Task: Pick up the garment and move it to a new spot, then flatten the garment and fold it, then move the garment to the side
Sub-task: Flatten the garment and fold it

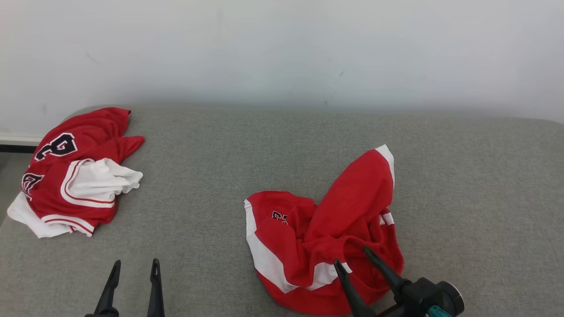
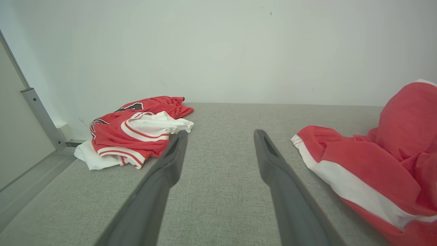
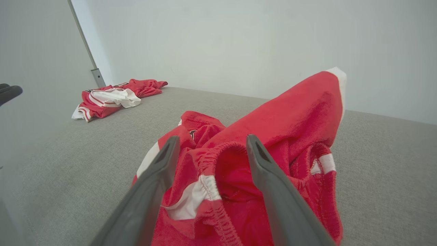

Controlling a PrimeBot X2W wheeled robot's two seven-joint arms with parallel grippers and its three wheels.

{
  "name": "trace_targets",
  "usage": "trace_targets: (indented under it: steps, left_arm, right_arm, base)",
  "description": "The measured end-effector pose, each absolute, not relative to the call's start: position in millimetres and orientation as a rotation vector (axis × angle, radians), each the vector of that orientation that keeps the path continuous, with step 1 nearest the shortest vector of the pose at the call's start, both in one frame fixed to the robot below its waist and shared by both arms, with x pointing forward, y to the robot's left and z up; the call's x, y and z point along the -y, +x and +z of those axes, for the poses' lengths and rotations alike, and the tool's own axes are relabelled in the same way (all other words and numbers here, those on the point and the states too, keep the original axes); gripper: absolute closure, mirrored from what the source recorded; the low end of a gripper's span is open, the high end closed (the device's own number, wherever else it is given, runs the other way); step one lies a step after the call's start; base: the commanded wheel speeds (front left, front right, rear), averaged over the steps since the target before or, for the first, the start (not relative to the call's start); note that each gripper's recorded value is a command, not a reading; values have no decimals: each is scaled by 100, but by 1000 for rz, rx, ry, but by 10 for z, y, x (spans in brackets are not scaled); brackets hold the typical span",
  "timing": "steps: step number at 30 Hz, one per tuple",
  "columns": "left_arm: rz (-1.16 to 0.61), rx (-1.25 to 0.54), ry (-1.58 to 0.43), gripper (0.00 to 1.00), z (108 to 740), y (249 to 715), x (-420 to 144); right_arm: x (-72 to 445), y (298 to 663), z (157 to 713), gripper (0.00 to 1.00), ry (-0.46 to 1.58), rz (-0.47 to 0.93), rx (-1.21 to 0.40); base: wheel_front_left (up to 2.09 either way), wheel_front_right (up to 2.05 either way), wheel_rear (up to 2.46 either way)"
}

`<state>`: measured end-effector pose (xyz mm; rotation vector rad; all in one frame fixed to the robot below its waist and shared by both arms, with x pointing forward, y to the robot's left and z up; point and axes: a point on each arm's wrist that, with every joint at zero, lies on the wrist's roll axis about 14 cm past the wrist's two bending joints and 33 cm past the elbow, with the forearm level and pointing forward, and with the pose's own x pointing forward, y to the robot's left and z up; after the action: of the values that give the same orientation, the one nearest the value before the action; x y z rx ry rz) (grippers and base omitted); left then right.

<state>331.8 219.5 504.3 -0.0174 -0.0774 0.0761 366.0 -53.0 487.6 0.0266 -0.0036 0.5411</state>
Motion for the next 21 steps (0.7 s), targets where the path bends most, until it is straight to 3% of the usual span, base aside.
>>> trace_targets:
  steps: [7,8,9,10,15,21]
  left_arm:
    - [99,65,-19,0,5003,3254,-2255]
    - [102,64,-18,0,5000,3247,-2264]
    - [106,64,-19,0,4999,3242,-2273]
    - [110,63,-18,0,4997,3236,-2286]
    - [126,60,-18,0,4990,3240,-2326]
    - [98,53,-28,0,4963,3285,-2240]
  right_arm:
    - [489,3649,4484,0,-25,575,-122]
    - [478,3664,4445,8,-32,579,-136]
    - [464,3681,4408,41,-41,585,-149]
    - [448,3700,4391,100,-41,588,-156]
    - [448,3849,4550,100,-23,572,-113]
    - [905,3766,4600,100,-13,459,-90]
  base:
    - [0,0,0]
    - [0,0,0]
    - [0,0,0]
    - [0,0,0]
    - [0,0,0]
    - [0,0,0]
